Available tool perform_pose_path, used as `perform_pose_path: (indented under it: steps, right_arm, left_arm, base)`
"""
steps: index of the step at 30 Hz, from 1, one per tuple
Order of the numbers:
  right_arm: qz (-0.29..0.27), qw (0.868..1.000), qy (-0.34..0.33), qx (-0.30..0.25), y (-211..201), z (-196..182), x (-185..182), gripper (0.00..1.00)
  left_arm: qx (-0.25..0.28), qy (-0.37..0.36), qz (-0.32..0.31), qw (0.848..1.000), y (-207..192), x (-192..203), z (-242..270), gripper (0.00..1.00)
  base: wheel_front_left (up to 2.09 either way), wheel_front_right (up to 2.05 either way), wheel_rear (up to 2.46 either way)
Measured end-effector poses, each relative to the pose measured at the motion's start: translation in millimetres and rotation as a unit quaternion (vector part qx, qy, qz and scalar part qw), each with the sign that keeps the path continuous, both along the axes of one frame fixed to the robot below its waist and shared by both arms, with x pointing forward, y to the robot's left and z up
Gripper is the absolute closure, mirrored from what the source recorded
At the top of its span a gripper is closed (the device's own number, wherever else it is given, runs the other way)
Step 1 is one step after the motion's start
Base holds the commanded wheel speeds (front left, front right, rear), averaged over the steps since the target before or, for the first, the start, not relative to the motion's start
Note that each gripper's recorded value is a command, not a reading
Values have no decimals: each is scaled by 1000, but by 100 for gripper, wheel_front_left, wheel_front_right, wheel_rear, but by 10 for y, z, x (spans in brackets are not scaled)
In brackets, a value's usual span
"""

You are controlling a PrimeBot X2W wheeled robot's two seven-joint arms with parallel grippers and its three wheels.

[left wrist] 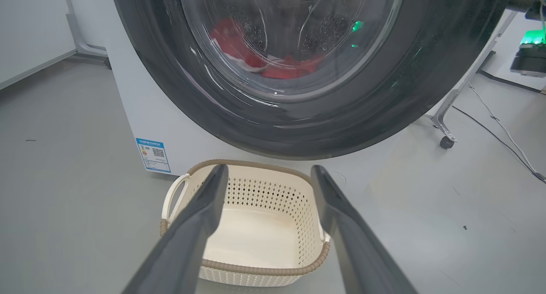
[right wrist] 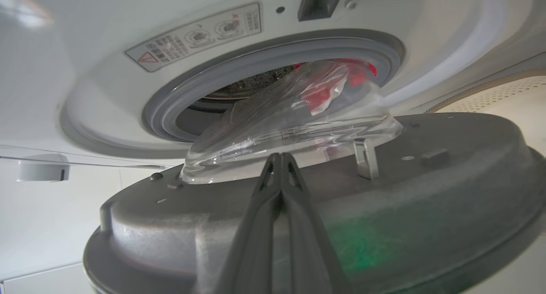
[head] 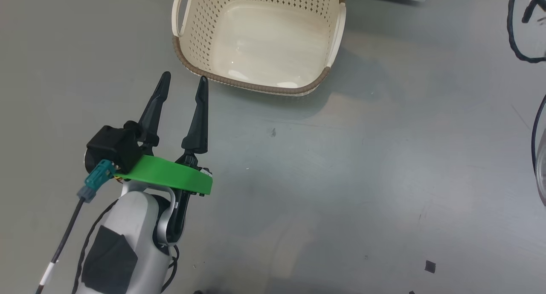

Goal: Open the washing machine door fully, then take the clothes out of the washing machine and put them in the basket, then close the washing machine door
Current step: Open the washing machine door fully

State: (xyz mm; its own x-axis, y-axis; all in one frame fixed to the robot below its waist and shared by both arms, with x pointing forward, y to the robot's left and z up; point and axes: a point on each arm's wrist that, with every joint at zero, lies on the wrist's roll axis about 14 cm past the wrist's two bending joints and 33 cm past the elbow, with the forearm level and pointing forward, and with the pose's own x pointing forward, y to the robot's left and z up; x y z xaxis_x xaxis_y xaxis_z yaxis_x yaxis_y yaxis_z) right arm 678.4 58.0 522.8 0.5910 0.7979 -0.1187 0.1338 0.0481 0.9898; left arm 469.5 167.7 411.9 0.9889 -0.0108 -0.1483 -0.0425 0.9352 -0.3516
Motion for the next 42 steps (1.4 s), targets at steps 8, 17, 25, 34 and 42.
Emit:
perform_pose_path:
  steps: [8, 17, 25, 34, 42]
  right_arm:
    - [21, 1000, 16, -1, 23, -17, -205, 100]
    - [47, 999, 24, 6, 57, 30, -439, 100]
    - [72, 997, 28, 10, 92, 72, -640, 100]
    - [95, 995, 29, 12, 143, 100, -797, 100]
    - [126, 991, 25, 19, 236, 125, -926, 100]
  left_arm:
    - [-1, -15, 0, 1000, -5, -25, 141, 0]
    - [4, -27, -5, 1000, -41, -89, 261, 0]
    - [4, -34, -9, 999, -80, -152, 338, 0]
    - [1, -38, -12, 999, -118, -190, 378, 0]
    - [1, -38, -15, 999, -133, -203, 380, 0]
  base:
    - [0, 0, 0]
    - [0, 0, 0]
    - [0, 0, 0]
    - [0, 0, 0]
    - [0, 0, 0]
